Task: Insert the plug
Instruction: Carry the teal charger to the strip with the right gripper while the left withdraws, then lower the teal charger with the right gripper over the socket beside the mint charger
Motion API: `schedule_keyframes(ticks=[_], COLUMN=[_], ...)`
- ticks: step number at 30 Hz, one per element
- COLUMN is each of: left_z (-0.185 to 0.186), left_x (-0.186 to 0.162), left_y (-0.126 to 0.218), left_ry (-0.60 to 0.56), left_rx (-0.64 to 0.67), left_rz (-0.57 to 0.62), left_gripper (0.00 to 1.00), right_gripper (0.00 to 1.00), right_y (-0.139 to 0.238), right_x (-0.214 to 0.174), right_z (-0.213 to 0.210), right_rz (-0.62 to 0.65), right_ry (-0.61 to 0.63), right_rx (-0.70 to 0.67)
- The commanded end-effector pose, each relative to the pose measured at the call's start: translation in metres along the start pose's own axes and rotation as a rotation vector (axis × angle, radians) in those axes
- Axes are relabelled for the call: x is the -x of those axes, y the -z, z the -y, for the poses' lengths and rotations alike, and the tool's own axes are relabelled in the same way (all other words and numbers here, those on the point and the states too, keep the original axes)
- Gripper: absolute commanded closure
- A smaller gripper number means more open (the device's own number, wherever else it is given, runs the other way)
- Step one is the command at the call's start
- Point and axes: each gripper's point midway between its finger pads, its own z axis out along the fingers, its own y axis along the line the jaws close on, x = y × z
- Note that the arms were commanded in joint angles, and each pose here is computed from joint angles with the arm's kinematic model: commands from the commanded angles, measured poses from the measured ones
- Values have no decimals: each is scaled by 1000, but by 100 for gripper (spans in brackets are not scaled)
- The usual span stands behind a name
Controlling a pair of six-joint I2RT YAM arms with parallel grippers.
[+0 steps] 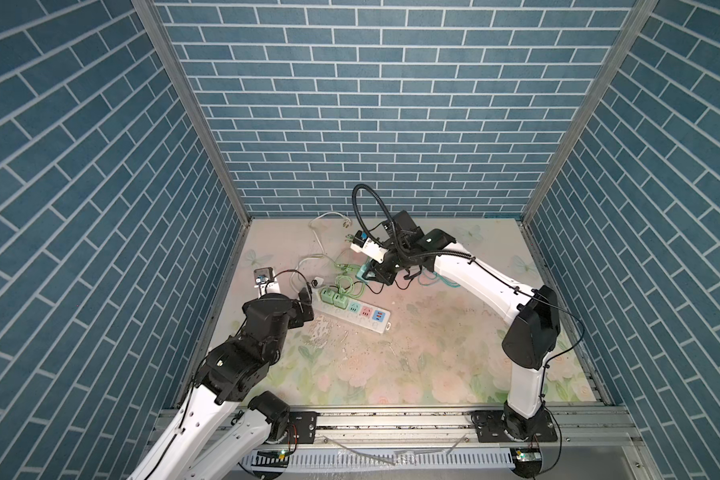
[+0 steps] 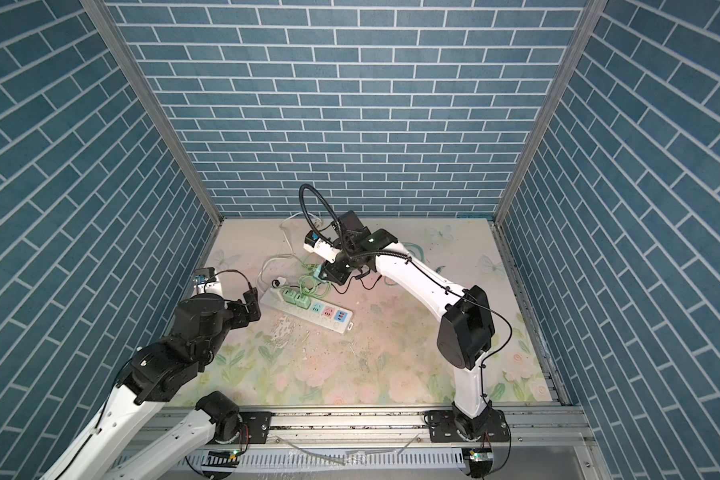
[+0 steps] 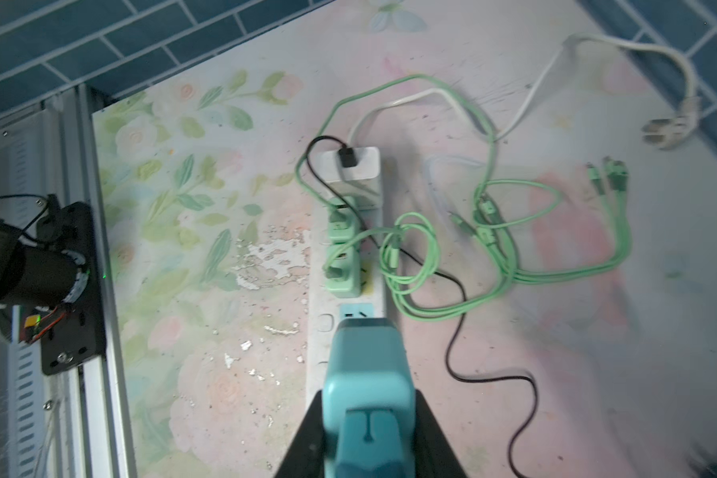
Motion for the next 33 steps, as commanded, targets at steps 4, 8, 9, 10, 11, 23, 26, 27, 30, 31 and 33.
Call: schedule_keyframes(ticks=[4, 8, 9, 10, 11, 23, 26, 27, 30, 31, 33], left_z=[-22, -22, -22, -21, -23, -36, -38, -38, -40, -40, -40], left_x=[-10, -11, -11, -11, -11, 4, 5, 5, 5, 5, 5], left_y=[10, 8, 7, 7, 6, 11, 12, 12, 14, 15, 15], left_ry=[62, 61, 57, 49, 42, 37, 35, 32, 37, 40, 47], left_rx=[64, 67, 70, 73, 87, 160, 165, 168, 168, 167, 158], left_rz=[-15, -5, -9, -14, -18, 45, 48, 48, 55, 58, 64], left_gripper=[0, 0, 0, 1, 1, 0, 0, 0, 0, 0, 0], right_gripper=[100, 100, 100, 100, 100, 100, 100, 100, 100, 100, 100], right_y=[-21, -41, -47, -54, -61, -91, -89, -87, -83, -84, -85], right_x=[-38, -56, -59, -64, -70, -50, -44, -43, -42, -43, -45], right_z=[-49, -58, -55, -52, -46, -19, -23, -23, -22, -20, -14], right_rz=[-142, -250, -275, -313, -355, -358, -338, -335, -333, -337, -346], right_ry=[-7, 6, 10, 18, 26, 28, 24, 24, 25, 26, 29], right_rx=[143, 105, 79, 48, 11, -63, -48, -49, -58, -59, -87])
